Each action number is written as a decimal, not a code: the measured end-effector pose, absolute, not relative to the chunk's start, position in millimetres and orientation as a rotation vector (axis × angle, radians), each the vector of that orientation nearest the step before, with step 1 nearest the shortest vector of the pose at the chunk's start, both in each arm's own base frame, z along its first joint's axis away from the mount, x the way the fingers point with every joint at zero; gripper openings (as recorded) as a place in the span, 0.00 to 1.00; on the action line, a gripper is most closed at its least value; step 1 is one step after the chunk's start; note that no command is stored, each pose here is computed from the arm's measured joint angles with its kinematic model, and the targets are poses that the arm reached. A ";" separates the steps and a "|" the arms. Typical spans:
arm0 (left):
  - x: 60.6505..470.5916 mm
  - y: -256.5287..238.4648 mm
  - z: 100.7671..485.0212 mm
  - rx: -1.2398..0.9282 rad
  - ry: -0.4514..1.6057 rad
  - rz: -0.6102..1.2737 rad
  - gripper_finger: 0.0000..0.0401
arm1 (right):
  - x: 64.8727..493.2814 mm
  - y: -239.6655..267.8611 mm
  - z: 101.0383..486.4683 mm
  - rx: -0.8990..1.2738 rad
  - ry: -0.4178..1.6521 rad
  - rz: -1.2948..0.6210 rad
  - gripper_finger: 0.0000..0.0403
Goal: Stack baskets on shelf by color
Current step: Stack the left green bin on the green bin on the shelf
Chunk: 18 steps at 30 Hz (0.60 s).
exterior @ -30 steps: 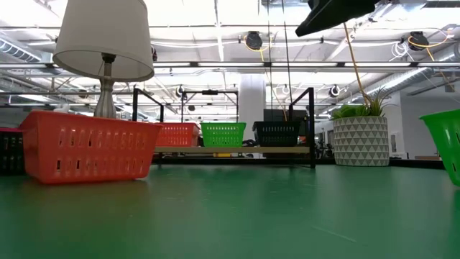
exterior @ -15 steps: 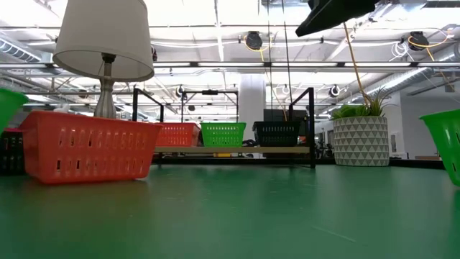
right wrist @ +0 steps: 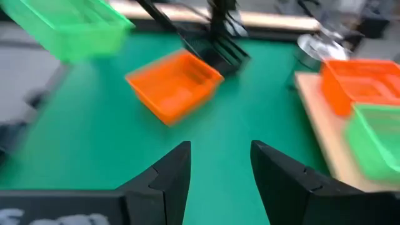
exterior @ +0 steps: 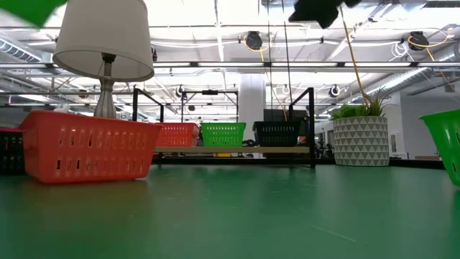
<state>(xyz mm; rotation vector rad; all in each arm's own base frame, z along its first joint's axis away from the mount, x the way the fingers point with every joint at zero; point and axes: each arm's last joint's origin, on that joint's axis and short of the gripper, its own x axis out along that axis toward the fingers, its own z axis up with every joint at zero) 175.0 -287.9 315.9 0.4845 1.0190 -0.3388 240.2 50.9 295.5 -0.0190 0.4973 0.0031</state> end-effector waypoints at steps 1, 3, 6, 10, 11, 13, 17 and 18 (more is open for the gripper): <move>178.8 -286.0 319.6 0.507 0.995 -0.331 0.02 | 241.3 53.3 298.2 -0.004 0.468 0.039 0.40; 186.8 -281.7 325.5 0.562 0.950 -0.314 0.03 | 242.3 60.2 303.2 0.006 0.414 0.098 0.40; 202.3 -271.4 328.0 0.637 0.913 -0.268 0.02 | 242.1 69.9 309.0 -0.001 0.349 0.121 0.40; 225.5 -250.5 328.7 0.721 0.907 -0.173 0.02 | 238.8 79.9 309.8 -0.048 0.328 0.042 0.40; 231.7 -244.4 329.0 0.748 0.904 -0.142 0.03 | 238.0 81.1 309.9 -0.059 0.324 0.009 0.40; 243.7 -230.9 329.6 0.801 0.903 -0.071 0.04 | 236.6 82.9 310.3 -0.074 0.316 -0.051 0.40; 267.5 -198.1 330.0 0.862 0.948 0.056 0.02 | 237.4 83.2 308.3 -0.104 0.317 -0.138 0.40; 273.1 -189.2 330.1 0.866 0.961 0.091 0.02 | 238.1 83.2 307.3 -0.112 0.320 -0.150 0.40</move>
